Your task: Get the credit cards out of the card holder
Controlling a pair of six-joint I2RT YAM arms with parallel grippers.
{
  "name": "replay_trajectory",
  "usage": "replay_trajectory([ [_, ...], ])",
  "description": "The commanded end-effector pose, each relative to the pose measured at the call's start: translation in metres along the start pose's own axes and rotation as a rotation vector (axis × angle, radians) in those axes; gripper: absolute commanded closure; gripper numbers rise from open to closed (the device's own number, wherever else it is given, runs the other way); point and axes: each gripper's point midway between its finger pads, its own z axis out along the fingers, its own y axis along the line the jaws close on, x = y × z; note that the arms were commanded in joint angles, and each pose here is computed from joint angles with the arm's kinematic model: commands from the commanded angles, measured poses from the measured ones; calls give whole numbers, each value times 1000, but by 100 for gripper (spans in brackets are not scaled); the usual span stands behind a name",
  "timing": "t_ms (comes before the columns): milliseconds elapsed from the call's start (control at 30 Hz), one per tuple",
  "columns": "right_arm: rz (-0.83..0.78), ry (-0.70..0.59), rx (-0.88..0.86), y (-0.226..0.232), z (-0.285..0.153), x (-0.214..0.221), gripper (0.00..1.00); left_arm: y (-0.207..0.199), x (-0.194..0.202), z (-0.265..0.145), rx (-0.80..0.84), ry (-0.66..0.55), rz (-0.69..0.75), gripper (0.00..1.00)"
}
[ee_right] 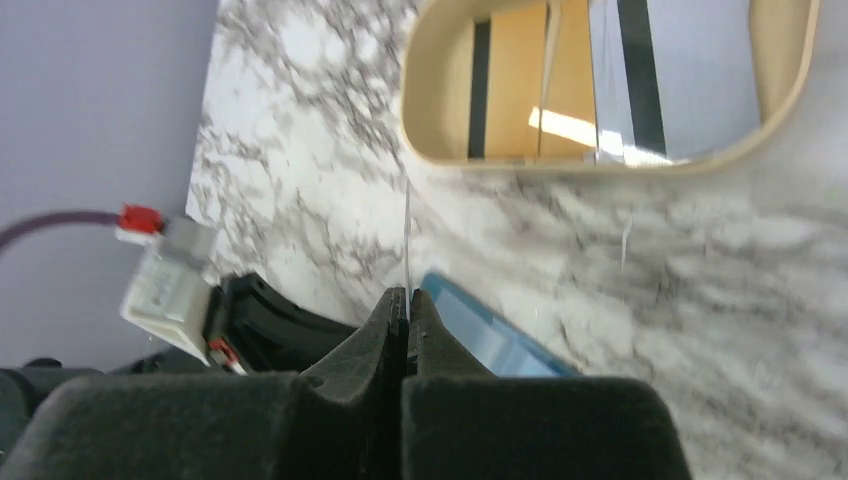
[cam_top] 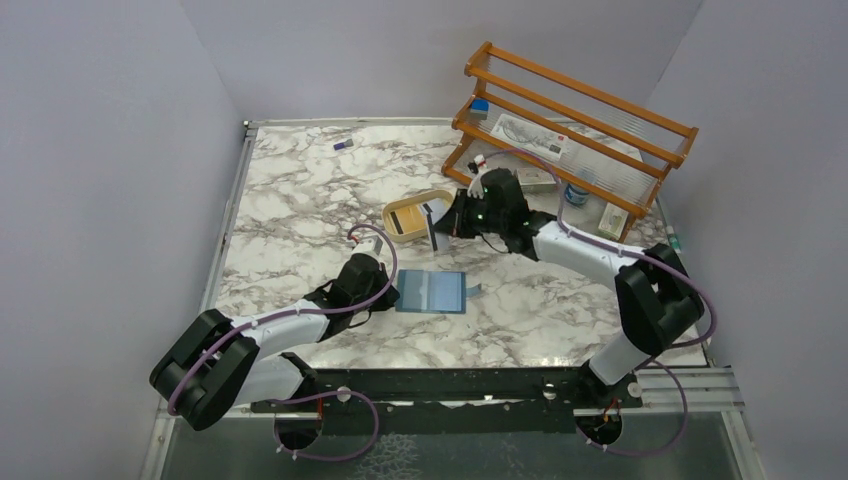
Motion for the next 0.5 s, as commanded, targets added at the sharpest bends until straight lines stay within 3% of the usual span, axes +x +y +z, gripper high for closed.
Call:
replay_trajectory([
  [0,-156,77,92,-22,9,-17,99,-4,-4,1,6,-4,15,100],
  [467,-268,54,101,-49,76,-84,99,-5,-2,2,17,1,12,100],
])
